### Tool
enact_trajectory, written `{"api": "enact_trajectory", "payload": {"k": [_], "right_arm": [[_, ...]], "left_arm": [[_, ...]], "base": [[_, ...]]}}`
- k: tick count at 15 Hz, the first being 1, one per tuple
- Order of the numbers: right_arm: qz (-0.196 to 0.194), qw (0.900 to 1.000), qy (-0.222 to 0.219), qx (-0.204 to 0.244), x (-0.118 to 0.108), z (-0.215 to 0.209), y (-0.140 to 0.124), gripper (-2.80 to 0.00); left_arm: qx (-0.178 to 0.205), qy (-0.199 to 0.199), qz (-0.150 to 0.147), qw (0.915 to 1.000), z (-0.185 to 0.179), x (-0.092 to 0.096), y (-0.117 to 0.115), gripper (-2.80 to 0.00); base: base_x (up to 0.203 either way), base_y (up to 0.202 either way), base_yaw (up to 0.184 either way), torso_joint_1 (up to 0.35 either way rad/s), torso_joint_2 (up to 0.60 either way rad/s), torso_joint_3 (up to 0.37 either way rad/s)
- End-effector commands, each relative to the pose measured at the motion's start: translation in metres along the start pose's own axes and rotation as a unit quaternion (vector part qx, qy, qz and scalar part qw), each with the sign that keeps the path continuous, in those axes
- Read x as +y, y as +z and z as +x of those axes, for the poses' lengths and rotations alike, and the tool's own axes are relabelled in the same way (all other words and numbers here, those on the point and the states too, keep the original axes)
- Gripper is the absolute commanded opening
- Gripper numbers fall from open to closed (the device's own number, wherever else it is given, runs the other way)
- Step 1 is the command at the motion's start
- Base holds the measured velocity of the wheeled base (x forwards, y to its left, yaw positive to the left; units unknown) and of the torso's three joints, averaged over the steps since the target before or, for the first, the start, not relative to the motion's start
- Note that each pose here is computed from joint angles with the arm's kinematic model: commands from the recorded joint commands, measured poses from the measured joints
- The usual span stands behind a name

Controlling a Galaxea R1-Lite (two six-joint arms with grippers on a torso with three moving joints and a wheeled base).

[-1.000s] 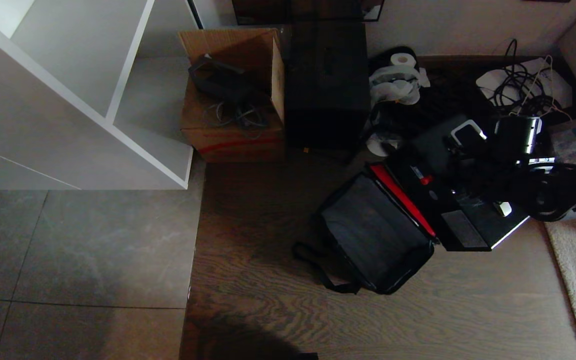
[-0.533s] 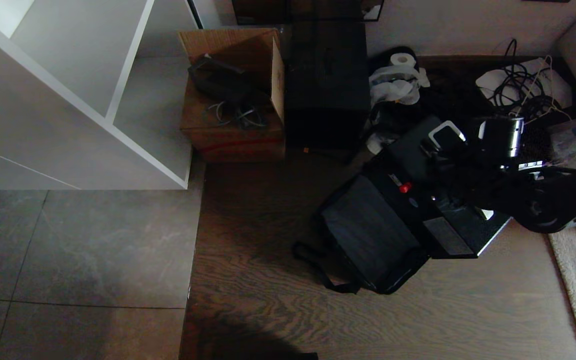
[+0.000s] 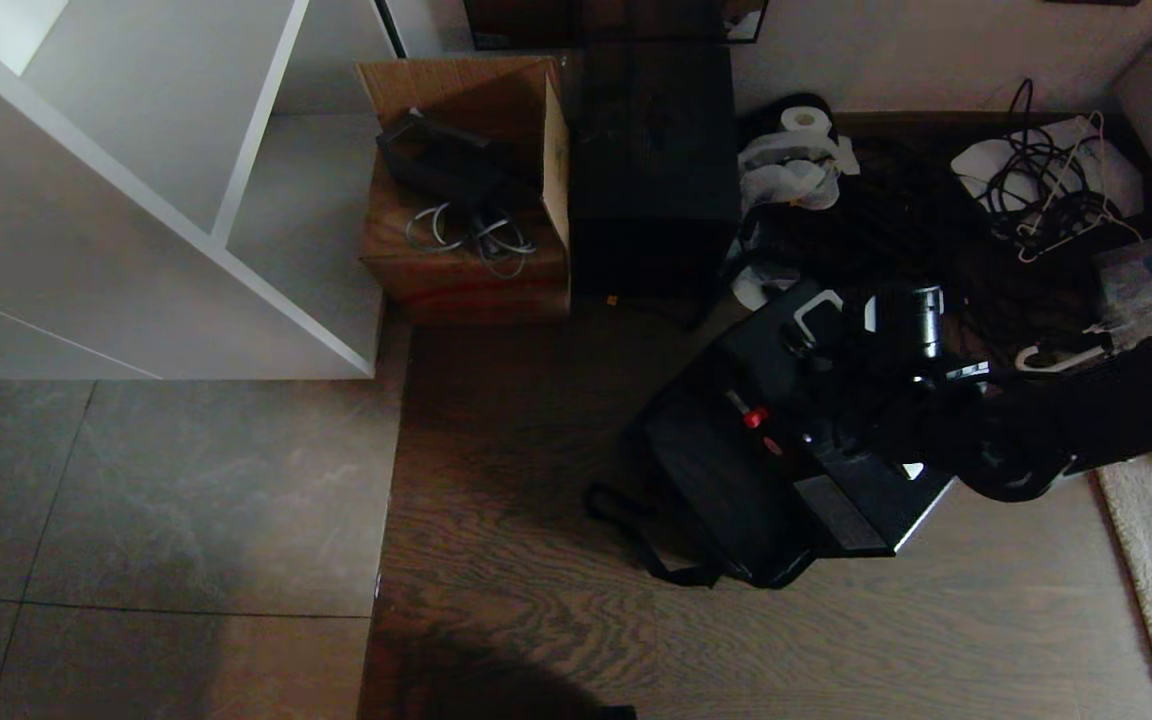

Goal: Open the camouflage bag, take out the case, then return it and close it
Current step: Place the black box back

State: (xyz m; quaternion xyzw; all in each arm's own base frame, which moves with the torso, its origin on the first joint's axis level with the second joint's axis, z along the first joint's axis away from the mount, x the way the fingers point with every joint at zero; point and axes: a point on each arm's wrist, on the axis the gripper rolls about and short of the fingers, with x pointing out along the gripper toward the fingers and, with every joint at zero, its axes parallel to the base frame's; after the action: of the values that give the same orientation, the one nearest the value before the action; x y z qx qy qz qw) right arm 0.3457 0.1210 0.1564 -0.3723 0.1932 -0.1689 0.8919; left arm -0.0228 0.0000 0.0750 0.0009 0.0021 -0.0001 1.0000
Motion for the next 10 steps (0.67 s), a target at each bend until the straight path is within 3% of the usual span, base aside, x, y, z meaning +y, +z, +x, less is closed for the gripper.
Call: {"api": "enact_trajectory", "payload": {"k": [1,10], "right_arm": [[-0.013,1.0,0.01,0.005,0.018,0.004,-0.002,-2.8],[-0.008,1.0,0.015,0.007,0.031,0.011,0.0,-2.8]], "left_arm": [[0.0,0.0,0.0,1.0,0.0,0.0,0.0,-2.8],[0.0,0.0,0.0,1.0,0.0,0.0,0.0,-2.8]], "base": [[0.0,0.0,0.0,0.0,0.0,0.0],[0.0,0.0,0.0,0.0,0.0,0.0]]}}
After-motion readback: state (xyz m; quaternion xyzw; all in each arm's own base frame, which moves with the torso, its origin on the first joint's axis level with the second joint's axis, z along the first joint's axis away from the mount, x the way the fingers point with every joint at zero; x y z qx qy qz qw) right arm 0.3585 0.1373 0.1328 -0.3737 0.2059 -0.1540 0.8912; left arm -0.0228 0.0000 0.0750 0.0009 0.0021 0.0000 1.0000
